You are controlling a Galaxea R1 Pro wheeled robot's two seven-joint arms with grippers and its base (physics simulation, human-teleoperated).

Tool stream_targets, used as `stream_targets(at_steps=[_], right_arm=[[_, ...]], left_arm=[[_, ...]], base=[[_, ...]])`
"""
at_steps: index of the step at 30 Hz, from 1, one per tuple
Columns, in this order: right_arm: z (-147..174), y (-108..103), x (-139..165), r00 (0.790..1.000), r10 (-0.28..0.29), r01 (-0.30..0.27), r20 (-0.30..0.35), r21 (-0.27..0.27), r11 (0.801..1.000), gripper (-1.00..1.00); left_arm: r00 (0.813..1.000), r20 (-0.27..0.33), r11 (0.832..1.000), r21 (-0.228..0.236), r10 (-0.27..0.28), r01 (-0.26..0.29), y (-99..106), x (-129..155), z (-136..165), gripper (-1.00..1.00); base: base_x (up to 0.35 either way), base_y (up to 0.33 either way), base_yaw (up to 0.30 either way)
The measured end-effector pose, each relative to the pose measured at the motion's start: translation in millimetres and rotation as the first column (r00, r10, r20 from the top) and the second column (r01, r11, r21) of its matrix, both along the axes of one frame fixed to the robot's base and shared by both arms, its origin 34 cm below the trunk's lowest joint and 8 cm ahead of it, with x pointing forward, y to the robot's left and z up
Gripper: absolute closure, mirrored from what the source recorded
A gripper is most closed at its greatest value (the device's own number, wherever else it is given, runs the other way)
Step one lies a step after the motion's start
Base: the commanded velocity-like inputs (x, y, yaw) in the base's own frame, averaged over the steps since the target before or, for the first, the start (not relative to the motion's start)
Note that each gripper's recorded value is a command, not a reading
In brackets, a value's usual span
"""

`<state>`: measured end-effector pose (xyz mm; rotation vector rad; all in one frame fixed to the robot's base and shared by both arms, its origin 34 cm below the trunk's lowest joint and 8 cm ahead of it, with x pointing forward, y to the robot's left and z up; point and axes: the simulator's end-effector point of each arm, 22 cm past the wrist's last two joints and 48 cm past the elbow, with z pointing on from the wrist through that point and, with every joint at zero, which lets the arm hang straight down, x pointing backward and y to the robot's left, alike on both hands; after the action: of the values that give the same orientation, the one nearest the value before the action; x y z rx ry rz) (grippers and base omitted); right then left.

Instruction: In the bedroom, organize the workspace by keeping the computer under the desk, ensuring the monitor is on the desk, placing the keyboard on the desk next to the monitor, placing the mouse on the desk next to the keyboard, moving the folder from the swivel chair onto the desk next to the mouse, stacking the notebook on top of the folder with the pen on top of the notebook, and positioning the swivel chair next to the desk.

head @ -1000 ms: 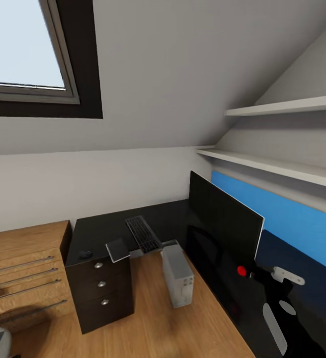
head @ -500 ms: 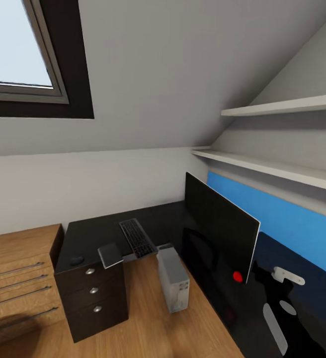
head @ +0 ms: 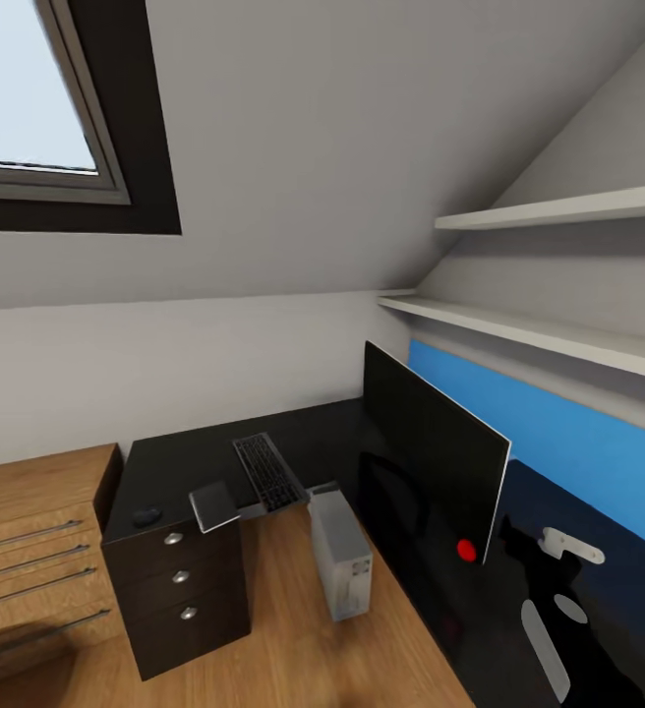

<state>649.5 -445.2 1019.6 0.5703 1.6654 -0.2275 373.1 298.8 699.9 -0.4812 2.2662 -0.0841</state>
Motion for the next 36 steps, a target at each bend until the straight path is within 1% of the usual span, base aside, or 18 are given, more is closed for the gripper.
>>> stream_targets(at_steps=[13,22,36], right_arm=[[-0.7,-0.1,-0.1,1.0,0.0,0.0,-0.001,0.001,1.0,-1.0],[-0.5,-0.9,-0.6,1.0,-0.003,0.003,-0.001,0.0,1.0,-1.0],[-0.4,-0.3,-0.1,1.0,-0.001,0.001,0.0,0.001,1.0,-1.0]], left_arm=[[1.0,0.0,1.0,0.0,0.002,-0.002,0.3,0.0,0.0,-1.0],[1.0,0.001,1.0,0.0,0.002,-0.002,0.3,0.0,0.1,-1.0],[1.0,-0.001,1.0,-0.001,0.002,-0.002,0.1,-0.2,-0.2,-1.0]], base=[[0.017,-0.029,0.0],[0.147,-0.001,0.0],[0.015,-0.022,0.0]])
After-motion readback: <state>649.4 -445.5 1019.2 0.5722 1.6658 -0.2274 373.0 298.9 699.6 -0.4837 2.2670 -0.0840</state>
